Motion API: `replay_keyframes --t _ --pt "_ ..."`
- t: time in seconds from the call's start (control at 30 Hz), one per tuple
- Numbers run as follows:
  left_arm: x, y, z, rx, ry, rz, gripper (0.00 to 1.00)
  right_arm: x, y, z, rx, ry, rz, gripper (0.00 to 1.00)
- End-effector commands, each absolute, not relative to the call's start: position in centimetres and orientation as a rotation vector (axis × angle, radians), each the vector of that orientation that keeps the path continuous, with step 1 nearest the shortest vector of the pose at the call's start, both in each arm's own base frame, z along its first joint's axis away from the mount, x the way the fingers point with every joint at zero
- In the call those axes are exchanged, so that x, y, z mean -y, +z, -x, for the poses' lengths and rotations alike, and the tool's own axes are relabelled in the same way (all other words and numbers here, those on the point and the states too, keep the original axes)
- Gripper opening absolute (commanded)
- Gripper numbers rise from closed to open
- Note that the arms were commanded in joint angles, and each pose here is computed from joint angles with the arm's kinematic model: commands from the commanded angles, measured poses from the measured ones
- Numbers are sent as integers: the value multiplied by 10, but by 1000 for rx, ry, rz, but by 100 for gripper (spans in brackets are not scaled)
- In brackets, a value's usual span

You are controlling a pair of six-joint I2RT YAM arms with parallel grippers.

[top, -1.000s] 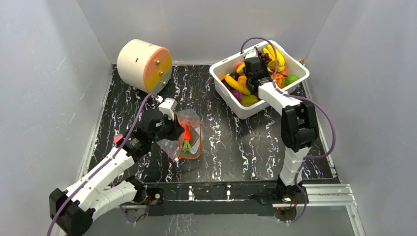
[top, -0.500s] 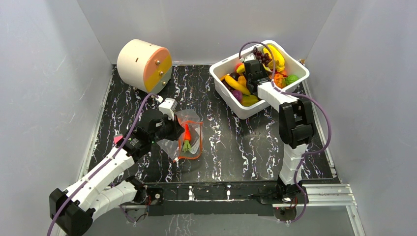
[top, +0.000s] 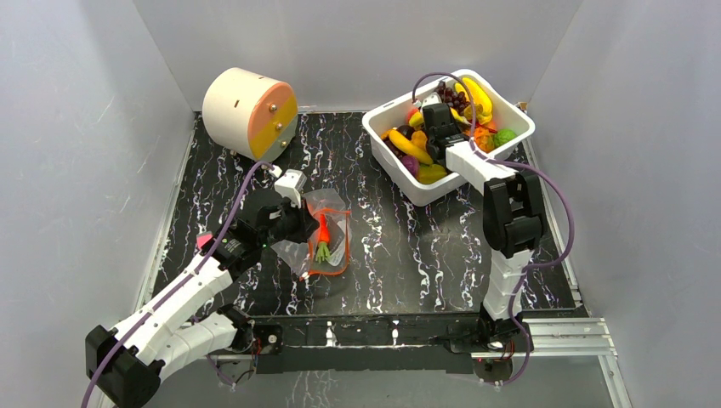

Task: Place the food in the zip-top bag and seal the zipper
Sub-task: Pick up the fake vegetable from the bin.

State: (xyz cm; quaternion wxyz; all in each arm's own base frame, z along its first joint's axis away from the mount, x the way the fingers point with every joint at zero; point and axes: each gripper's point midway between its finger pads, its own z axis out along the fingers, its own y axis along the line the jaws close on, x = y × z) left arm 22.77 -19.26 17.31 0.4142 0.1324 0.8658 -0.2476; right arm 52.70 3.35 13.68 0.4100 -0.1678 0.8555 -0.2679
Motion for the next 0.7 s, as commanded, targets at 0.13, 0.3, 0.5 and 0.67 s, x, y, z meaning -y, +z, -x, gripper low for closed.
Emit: replay_keyframes --t 0.13,0.3,0.5,0.67 --pt "195 177 -227 -2147 -642 -341 0 -48 188 -523 -2063 -543 331 18" --pt "195 178 -227 -2146 -643 -339 0 -53 190 -515 -2086 -526 337 14" --pt "197 179 -228 -2138 -654 -327 0 -73 190 -497 -2126 -431 328 14" --pt "200 178 -227 -2141 -679 -332 0 -91 190 -481 -2149 -313 353 14"
